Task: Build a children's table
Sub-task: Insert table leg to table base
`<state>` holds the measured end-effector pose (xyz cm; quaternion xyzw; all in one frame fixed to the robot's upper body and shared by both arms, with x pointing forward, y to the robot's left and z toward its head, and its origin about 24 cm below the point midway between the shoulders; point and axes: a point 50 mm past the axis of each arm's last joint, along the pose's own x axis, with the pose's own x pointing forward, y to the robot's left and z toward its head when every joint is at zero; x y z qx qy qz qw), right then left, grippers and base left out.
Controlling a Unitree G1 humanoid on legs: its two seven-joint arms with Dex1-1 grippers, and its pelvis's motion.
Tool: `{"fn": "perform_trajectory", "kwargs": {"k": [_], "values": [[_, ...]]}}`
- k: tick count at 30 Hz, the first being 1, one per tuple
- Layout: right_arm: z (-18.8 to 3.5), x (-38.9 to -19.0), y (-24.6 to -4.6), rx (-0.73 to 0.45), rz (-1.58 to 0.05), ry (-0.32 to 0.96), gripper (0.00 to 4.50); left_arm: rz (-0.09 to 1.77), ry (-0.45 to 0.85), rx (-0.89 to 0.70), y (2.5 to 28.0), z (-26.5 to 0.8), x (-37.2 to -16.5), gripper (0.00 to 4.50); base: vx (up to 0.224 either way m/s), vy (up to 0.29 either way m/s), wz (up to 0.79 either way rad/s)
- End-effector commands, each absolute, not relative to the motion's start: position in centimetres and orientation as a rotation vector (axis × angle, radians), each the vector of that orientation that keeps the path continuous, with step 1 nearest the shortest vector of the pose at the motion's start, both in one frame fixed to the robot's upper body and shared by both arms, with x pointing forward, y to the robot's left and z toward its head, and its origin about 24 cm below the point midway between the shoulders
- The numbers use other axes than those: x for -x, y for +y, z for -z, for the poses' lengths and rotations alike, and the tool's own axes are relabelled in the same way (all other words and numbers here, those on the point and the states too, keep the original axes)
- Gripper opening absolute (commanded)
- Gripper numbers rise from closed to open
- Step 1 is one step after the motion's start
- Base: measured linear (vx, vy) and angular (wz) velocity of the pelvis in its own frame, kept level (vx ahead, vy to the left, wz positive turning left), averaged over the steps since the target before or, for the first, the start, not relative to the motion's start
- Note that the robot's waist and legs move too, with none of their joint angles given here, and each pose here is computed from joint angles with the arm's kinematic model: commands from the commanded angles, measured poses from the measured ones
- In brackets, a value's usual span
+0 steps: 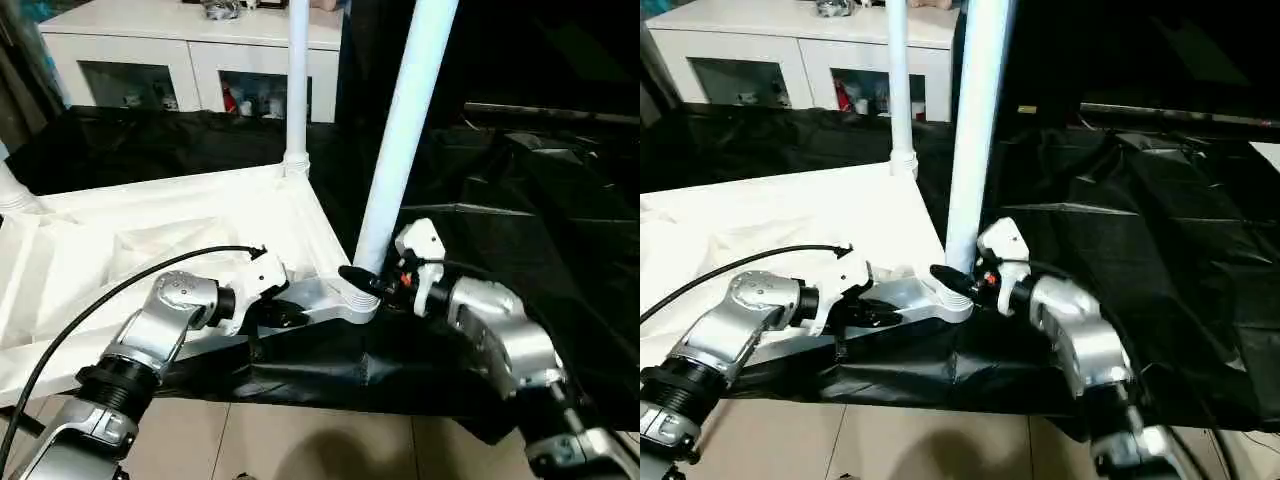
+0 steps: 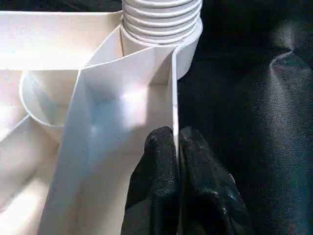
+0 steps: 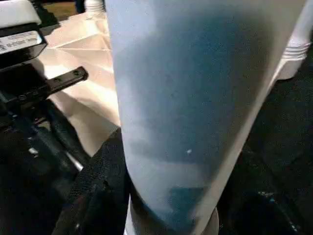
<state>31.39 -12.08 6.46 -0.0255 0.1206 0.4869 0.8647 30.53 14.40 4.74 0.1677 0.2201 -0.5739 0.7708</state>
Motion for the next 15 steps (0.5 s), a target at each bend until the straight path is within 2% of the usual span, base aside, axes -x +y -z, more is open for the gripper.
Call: {"fn": "perform_trajectory", "kwargs": {"k": [1, 7, 15], "values": [[-2.4, -29.2, -11.6, 0.005, -1.134, 0.503, 1.89, 1.238, 0.353, -0.333, 14.0, -6.6, -31.2, 0.0, 0.0, 0.0, 0.0], [-1.6, -28.4, -12.5, 0.026, -1.26, 0.549, 1.89, 1.265, 0.345, -0.353, 14.0, -6.7, -31.2, 0.0, 0.0, 0.0, 0.0], [-1.2, -28.6, -13.3, 0.055, -1.279, 0.566, 1.89, 1.312, 0.348, -0.344, 14.2, -6.7, -30.9, 0.0, 0.0, 0.0, 0.0]]}}
